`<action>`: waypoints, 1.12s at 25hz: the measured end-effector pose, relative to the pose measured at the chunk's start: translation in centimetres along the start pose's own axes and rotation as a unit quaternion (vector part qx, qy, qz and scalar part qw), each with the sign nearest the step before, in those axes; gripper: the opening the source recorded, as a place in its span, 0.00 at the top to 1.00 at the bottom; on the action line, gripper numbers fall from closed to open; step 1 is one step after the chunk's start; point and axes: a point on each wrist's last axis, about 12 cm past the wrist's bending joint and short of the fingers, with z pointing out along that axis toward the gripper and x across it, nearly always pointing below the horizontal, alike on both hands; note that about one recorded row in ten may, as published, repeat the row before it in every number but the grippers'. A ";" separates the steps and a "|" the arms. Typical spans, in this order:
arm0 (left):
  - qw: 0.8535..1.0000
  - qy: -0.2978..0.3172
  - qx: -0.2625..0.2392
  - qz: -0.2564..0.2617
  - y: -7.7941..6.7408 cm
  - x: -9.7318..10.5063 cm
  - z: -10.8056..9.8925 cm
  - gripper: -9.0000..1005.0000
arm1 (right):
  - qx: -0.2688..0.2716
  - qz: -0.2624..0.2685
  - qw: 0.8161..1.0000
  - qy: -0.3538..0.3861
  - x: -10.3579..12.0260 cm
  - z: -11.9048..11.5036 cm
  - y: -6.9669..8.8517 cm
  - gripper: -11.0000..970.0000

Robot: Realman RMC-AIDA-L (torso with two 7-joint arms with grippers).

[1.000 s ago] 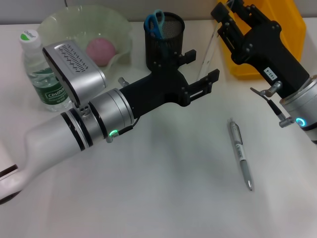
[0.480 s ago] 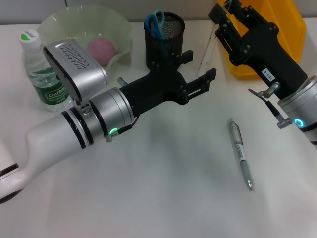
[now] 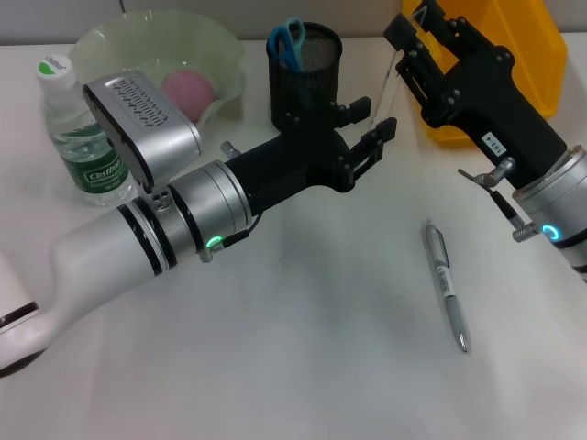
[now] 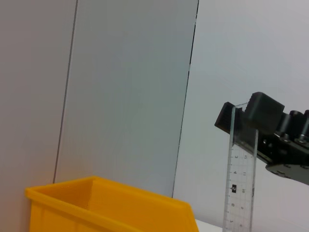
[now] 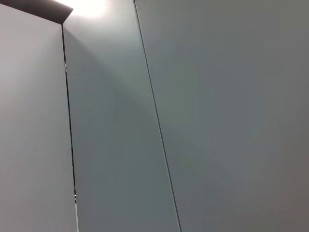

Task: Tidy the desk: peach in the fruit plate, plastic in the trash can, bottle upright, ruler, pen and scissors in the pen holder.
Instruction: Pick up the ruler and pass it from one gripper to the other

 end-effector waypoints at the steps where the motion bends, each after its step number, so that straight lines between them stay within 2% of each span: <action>1: 1.000 0.000 0.000 0.000 0.0 0.0 0.0 0.48 | 0.000 0.000 1.000 0.000 0.0 0.0 0.0 0.57; 6: 1.000 -0.002 0.001 -0.001 -0.1 0.0 0.0 0.71 | 0.001 0.000 1.000 0.001 0.0 -0.1 0.0 0.57; 12: 1.000 -0.003 0.002 -0.001 -0.2 -0.1 0.0 0.84 | 0.002 0.000 1.000 0.001 0.0 -0.1 0.0 0.56; 28: 1.000 -0.002 0.004 -0.006 -0.2 -0.1 0.2 0.94 | -0.003 0.000 1.000 0.002 0.1 -0.1 0.1 0.56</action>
